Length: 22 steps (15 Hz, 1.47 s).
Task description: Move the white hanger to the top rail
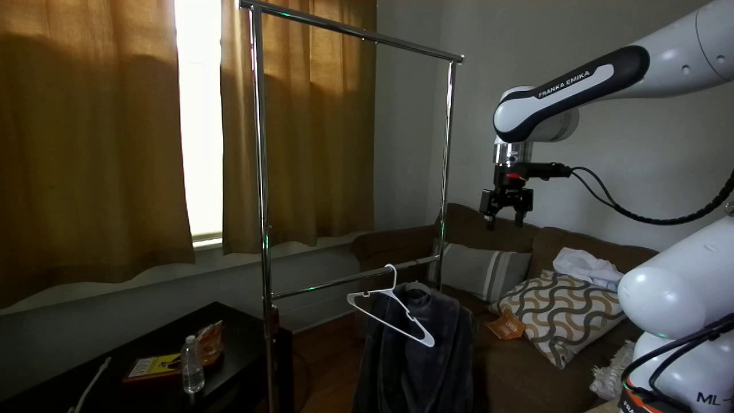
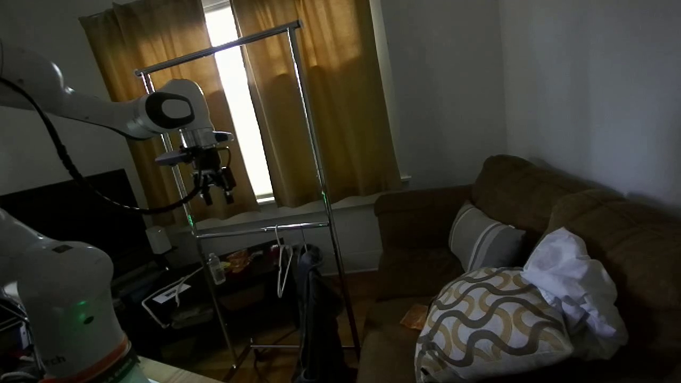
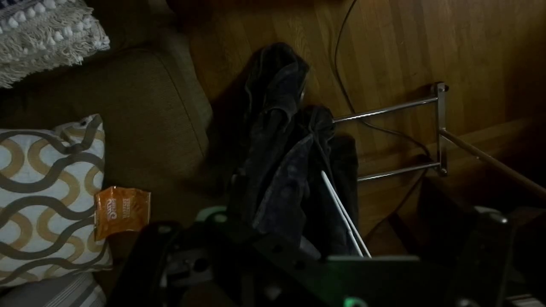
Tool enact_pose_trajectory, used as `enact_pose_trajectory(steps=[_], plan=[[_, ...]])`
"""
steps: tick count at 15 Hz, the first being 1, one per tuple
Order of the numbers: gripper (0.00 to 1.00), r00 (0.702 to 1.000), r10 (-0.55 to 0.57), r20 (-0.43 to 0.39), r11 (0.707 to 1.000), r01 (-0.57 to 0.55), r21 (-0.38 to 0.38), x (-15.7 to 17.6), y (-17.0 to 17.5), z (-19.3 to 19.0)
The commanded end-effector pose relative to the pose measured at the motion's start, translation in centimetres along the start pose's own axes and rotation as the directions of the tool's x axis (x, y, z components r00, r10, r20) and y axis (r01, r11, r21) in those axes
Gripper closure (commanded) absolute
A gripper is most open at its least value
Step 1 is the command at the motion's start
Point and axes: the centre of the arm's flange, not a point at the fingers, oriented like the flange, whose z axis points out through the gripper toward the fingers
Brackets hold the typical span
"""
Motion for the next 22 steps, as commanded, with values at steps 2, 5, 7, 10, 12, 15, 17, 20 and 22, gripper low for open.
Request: enact_pose_trajectory(steps=[2, 5, 7, 10, 12, 15, 17, 20, 22], plan=[[0.00, 0.994, -0.059, 0.091, 0.998, 0.056, 0.030, 3.5, 0.1, 3.0], [0.00, 0.975, -0.182, 0.124, 0.983, 0.180, 0.030, 6.4, -0.6, 5.9], [0.00, 0.961, -0.250, 0.118, 0.968, 0.251, 0.012, 8.6, -1.5, 8.0], [0.00, 0.939, -0.329, 0.103, 0.944, 0.329, 0.014, 11.4, -3.0, 11.3], [0.00, 0.929, -0.359, 0.089, 0.933, 0.359, 0.010, 13.0, -4.1, 13.8], [0.00, 0.927, -0.374, 0.036, 0.927, 0.375, -0.011, 15.0, -5.6, 17.2], [0.00, 0.926, -0.376, -0.031, 0.927, 0.376, -0.006, 16.1, -6.2, 19.0], [0.00, 0.925, -0.344, -0.159, 0.938, 0.347, -0.011, 17.9, -6.6, 21.3], [0.00, 0.920, -0.329, -0.215, 0.942, 0.335, -0.006, 18.9, -6.7, 22.6]])
